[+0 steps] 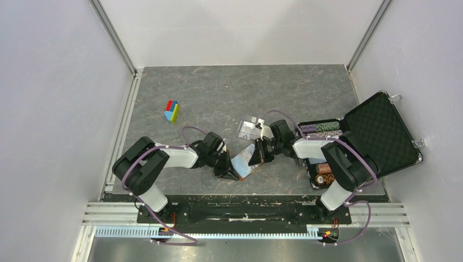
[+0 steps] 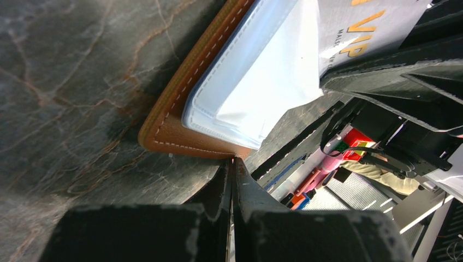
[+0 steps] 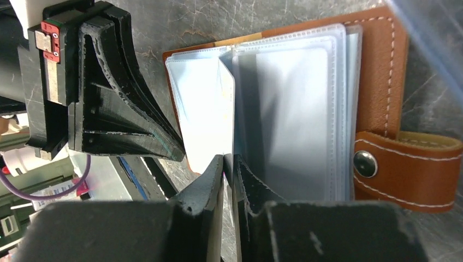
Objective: Put the credit cards into the card holder
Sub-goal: Insert the credit card into the card holder.
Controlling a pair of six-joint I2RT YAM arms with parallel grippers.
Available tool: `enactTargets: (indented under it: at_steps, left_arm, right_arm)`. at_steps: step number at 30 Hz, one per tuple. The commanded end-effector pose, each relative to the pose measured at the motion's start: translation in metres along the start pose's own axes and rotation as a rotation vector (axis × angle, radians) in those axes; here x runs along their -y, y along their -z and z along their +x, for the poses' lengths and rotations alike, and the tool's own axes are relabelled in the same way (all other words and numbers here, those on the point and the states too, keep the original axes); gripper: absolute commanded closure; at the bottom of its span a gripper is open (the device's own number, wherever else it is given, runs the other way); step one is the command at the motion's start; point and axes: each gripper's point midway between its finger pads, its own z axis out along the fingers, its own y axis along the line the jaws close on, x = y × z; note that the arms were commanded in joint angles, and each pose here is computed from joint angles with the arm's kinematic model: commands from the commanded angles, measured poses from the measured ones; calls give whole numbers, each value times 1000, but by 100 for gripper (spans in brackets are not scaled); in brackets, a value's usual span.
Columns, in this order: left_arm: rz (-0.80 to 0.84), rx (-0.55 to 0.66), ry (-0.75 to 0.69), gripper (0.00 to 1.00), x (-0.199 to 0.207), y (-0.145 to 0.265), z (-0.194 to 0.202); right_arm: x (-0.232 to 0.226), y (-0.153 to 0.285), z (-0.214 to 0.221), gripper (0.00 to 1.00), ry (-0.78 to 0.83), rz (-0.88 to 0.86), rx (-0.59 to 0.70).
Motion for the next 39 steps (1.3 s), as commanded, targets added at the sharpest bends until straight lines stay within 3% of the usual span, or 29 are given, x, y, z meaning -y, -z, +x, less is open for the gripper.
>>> enactTargets:
  at_steps: [1, 3, 6, 14, 28, 39]
  left_arm:
    - [-65, 96, -53, 98, -10, -1, -19]
    - [-88, 83, -44, 98, -16, 0, -16]
    - [-93, 80, -44, 98, -18, 0, -14]
    - [-102, 78, -39, 98, -21, -2, -14]
    - [-99, 77, -47, 98, -18, -2, -16]
    - [-134, 77, -64, 98, -19, 0, -19]
  right_arm:
    - [9, 5, 1, 88, 54, 87, -71]
    - [9, 7, -4, 90, 79, 104, -83]
    - [10, 10, -12, 100, 114, 134, -88]
    - [12, 12, -17, 100, 117, 164, -95]
    - [-5, -6, 12, 100, 12, -37, -177]
    - [4, -2, 0, 100, 4, 67, -144]
